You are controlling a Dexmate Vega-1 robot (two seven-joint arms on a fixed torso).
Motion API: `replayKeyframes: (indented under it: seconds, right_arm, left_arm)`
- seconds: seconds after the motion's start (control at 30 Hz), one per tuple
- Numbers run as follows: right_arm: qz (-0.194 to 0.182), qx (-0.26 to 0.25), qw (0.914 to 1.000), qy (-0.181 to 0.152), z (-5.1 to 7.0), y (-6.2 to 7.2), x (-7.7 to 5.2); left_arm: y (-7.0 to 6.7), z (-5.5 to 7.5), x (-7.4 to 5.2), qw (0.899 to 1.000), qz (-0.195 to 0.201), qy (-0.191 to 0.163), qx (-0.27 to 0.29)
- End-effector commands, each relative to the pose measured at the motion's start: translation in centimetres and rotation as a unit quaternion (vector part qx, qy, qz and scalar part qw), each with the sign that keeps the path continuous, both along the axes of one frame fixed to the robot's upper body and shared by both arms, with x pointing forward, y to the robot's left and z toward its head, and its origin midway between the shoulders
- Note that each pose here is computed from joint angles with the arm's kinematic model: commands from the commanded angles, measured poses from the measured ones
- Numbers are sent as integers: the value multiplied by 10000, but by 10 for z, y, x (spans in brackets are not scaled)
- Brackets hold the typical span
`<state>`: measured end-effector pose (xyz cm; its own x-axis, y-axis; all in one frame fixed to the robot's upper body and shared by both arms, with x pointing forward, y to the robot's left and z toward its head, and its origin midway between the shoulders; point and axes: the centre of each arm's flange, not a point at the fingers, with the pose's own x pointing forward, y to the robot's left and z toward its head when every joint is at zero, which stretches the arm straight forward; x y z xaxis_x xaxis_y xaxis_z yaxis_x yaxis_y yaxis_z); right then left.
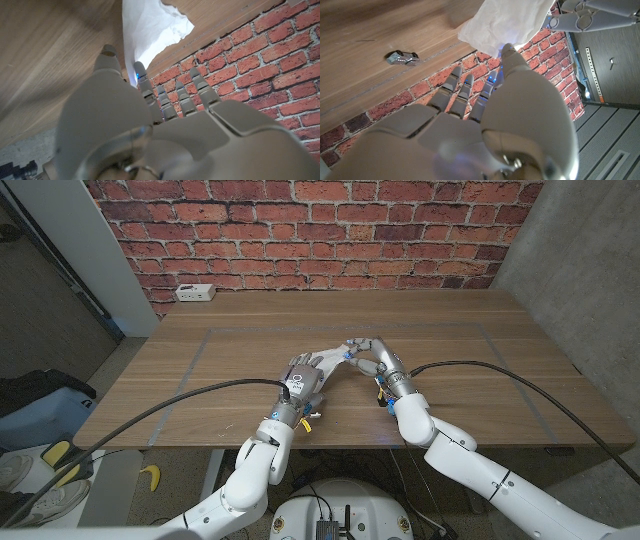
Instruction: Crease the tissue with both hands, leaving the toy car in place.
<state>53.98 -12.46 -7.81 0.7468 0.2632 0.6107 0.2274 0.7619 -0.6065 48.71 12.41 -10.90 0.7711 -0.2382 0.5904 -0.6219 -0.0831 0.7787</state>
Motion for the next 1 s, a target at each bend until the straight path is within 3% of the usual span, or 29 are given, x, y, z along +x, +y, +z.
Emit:
replayKeyframes:
  seconds: [0.03,0.3,0.57,1.0]
  right_arm:
    - [68,93,9999,-90,-1,-1,-10]
    - [1,116,9998,-141,-1,-1,-16]
    - [-306,135,9994,-105,-3,-10,-17]
    - [-730,133,9971,177,-17,-26,-12]
  left_arm:
    - [2,-7,0,9995,286,-134,93]
    - [6,-13,2,9991,424,-59,83]
    - [9,-14,-8,9990,443,-104,21]
    - [9,-8,-26,9992,357,-169,-65]
